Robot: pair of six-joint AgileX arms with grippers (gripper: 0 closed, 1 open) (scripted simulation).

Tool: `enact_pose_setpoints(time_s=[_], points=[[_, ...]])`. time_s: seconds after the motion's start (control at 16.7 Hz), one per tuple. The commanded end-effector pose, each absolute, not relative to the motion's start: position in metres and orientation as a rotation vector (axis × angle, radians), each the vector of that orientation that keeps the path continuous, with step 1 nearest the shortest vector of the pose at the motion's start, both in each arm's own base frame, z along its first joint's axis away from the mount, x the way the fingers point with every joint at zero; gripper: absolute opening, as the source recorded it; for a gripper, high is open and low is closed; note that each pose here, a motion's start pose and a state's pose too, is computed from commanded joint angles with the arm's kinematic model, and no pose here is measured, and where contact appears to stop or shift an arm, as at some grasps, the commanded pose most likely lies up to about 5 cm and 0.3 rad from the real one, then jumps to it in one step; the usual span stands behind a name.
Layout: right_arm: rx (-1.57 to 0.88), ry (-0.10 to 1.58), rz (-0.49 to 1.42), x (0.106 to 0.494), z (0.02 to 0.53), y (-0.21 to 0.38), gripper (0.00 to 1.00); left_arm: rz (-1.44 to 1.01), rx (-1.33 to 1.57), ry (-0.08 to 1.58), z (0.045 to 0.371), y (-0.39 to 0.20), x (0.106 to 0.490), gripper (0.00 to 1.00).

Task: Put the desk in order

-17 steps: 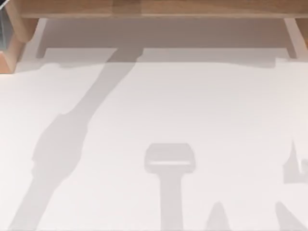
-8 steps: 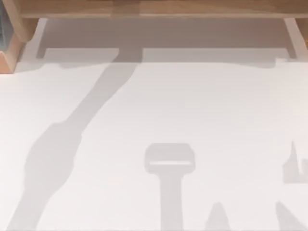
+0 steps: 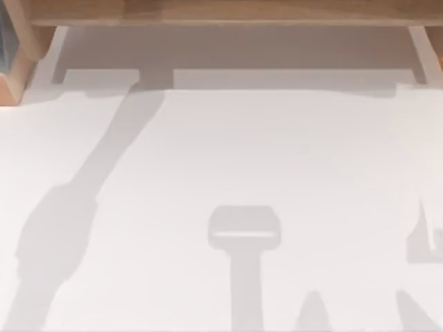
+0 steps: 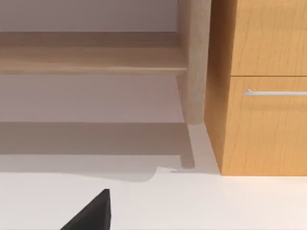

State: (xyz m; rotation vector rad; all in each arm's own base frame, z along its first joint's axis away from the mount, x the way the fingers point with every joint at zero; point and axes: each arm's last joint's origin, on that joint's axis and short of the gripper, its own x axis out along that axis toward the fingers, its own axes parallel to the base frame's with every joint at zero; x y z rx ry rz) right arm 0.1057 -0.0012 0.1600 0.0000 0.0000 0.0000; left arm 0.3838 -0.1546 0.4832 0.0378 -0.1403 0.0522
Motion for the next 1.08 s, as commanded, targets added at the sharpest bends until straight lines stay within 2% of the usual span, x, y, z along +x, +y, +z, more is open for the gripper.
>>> enact_pose_setpoints(time_s=[0.24,0.42,0.72,0.9,1.08], points=[[0.0,0.0,0.0,0.106,0.16,-0.001,1.0,0.239,0.218,-0.175,0.487,-0.064,0.387,0.0],[0.0,0.0,0.0,0.106,0.16,-0.001,1.0,0.404,0.42,-0.084,0.461,0.016,0.389,0.0],[0.0,0.0,0.0,0.106,0.16,-0.001,1.0,0.557,0.751,0.272,0.365,0.145,0.367,0.0],[0.0,0.0,0.0,0.106,0.16,-0.001,1.0,0.517,0.894,0.498,0.296,0.199,0.336,0.0],[0.0,0.0,0.0,0.106,0.16,-0.001,1.0,0.392,1.005,0.643,0.236,0.224,0.304,0.0]])
